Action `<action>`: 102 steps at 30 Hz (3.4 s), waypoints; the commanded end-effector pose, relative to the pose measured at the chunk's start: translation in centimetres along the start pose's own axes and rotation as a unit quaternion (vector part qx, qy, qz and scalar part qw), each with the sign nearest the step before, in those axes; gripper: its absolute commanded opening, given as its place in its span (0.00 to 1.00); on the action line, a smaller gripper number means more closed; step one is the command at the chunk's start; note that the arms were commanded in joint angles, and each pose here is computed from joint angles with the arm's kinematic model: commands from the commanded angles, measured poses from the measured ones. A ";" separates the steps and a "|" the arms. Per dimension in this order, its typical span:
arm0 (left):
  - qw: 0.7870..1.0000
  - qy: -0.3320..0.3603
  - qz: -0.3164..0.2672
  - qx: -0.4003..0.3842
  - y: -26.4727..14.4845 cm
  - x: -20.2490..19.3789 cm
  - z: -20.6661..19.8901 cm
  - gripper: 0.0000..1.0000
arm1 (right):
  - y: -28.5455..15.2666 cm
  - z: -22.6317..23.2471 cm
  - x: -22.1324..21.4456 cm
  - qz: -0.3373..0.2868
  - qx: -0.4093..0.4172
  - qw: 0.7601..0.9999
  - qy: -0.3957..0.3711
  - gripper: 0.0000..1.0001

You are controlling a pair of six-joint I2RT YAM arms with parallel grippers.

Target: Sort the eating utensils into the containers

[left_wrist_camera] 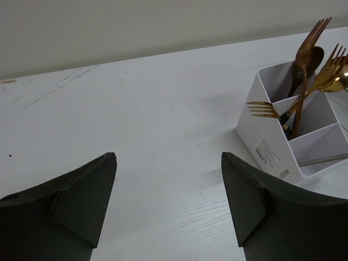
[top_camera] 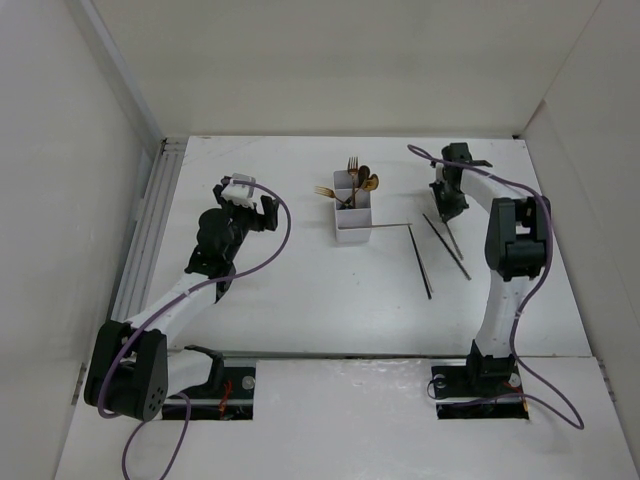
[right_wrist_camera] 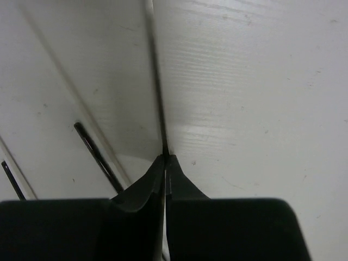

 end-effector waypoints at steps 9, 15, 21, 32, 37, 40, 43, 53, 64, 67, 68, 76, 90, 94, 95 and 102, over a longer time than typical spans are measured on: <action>0.999 0.004 -0.033 0.002 -0.1 1.7 -0.1 0.75 | -1.2 -2.6 2.0 -0.062 -0.031 0.997 0.031 0.00; 0.999 0.004 -0.037 0.001 0.0 2.1 -0.1 0.75 | -7.7 -3.9 5.6 -0.180 -0.054 0.980 0.061 0.00; 0.999 0.008 -0.033 0.002 0.2 2.0 0.0 0.75 | -14.7 -4.8 6.3 -0.320 -0.071 0.937 0.120 0.00; 0.999 0.009 -0.033 -0.007 0.0 2.1 -0.3 0.75 | -30.2 -0.7 6.4 -0.533 -0.018 0.828 0.171 0.00; 0.999 0.009 -0.037 -0.012 -0.3 2.5 -0.7 0.75 | -34.1 6.4 6.6 -0.607 0.090 0.770 0.174 0.00; 0.999 0.008 -0.032 -0.011 -0.3 2.0 -1.0 0.75 | -34.6 12.2 6.8 -0.627 0.167 0.740 0.177 0.00; 0.999 0.013 -0.027 -0.014 -0.5 1.5 -1.9 0.75 | -33.3 17.7 7.5 -0.633 0.215 0.726 0.160 0.00; 0.999 0.019 -0.027 0.004 -0.4 0.4 -2.8 0.80 | -26.9 22.7 9.6 -0.635 0.232 0.724 0.137 0.00; 1.000 0.015 -0.022 0.013 0.0 0.1 -2.6 0.80 | -21.3 23.1 8.9 -0.604 0.204 0.760 0.127 0.00; 1.000 0.015 -0.023 0.013 0.1 0.1 -2.6 0.80 | -19.6 22.6 8.3 -0.581 0.176 0.784 0.129 0.00; 1.000 0.015 -0.023 0.013 0.1 0.1 -2.6 0.80 | -19.2 22.6 8.2 -0.576 0.173 0.789 0.126 0.00; 1.000 0.015 -0.020 0.013 0.2 -0.2 -2.6 0.81 | -17.2 22.3 7.3 -0.542 0.151 0.817 0.127 0.00; 1.000 0.010 -0.024 0.009 -0.1 0.0 -2.8 0.81 | -26.4 21.0 8.0 -0.538 0.143 0.829 0.047 0.39; 1.000 0.010 -0.024 0.009 -0.1 0.0 -2.8 0.81 | -28.8 15.0 7.5 -0.467 0.125 0.874 0.054 0.75; 1.000 0.010 -0.024 0.009 -0.1 0.0 -2.8 0.81 | -27.7 12.0 6.8 -0.429 0.134 0.891 0.063 0.82; 0.999 0.004 -0.036 -0.001 -0.5 0.6 -3.3 0.81 | -22.0 2.0 5.5 -0.291 0.096 0.945 0.114 0.36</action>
Point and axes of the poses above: each gripper's point midway between its finger pads, its own y axis out along the fingers, its own z axis along the line the jaws close on, x = y × z, the point moved 1 cm from there along -y, back along the fingers, and after that the axes turned 2 degrees about y, right-handed, at the moved point
